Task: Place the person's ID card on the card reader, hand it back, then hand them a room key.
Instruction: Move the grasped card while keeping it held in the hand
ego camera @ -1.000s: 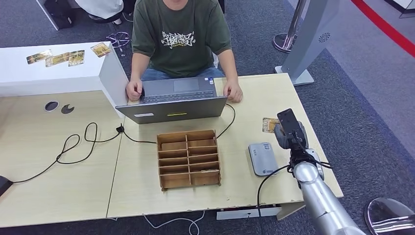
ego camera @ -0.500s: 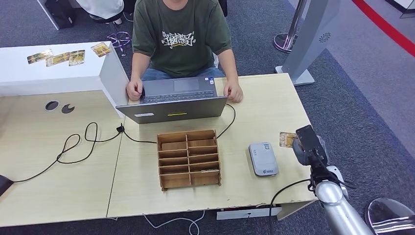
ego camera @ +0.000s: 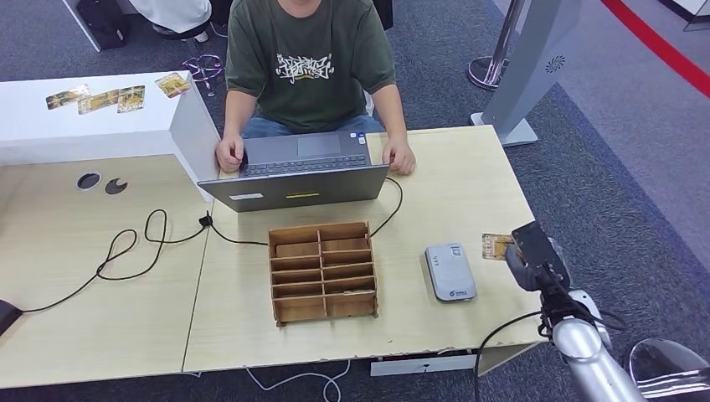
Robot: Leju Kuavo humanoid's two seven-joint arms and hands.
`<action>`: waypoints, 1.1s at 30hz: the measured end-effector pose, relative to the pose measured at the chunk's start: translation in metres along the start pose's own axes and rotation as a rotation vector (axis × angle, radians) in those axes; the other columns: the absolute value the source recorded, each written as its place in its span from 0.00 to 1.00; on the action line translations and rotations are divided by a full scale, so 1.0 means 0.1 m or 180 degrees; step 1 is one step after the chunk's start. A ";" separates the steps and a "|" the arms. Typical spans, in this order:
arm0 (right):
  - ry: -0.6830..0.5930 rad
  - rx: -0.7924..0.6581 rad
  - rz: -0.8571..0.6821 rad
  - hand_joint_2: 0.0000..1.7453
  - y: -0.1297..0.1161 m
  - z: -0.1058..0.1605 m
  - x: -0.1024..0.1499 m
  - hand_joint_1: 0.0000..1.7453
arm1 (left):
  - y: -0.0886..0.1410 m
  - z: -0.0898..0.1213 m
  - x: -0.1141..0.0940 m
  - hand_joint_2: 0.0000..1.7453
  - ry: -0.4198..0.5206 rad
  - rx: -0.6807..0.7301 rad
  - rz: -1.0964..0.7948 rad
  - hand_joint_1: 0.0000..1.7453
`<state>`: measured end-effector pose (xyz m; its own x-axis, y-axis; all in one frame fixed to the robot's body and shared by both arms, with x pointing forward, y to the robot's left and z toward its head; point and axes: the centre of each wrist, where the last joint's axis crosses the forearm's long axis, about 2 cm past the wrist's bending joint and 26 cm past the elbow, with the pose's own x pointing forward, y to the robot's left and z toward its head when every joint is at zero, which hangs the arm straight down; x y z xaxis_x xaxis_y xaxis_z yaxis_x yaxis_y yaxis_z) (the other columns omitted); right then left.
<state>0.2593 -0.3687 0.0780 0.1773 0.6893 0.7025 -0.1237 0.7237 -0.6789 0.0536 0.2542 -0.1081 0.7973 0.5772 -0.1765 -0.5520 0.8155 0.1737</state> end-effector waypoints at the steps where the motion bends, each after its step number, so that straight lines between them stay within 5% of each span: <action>1: -0.0013 0.0057 -0.0010 1.00 0.03 0.00 0.01 1.00 | 0.00 0.00 0.00 0.00 -0.0003 -0.0001 0.0000 0.00; 13: -0.0061 0.0471 -0.0114 1.00 0.31 -0.02 0.08 1.00 | 0.00 0.00 0.00 0.00 -0.0009 -0.0007 -0.0014 0.00; 33: 0.0078 0.0636 -0.0081 1.00 0.38 -0.09 0.05 1.00 | 0.00 0.00 0.00 0.00 -0.0020 0.0002 -0.0050 0.00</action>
<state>0.2647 -0.3386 0.0537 0.2063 0.6714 0.7118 -0.3097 0.7348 -0.6034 0.0542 0.2542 -0.1081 0.8074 0.5640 -0.1731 -0.5392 0.8245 0.1716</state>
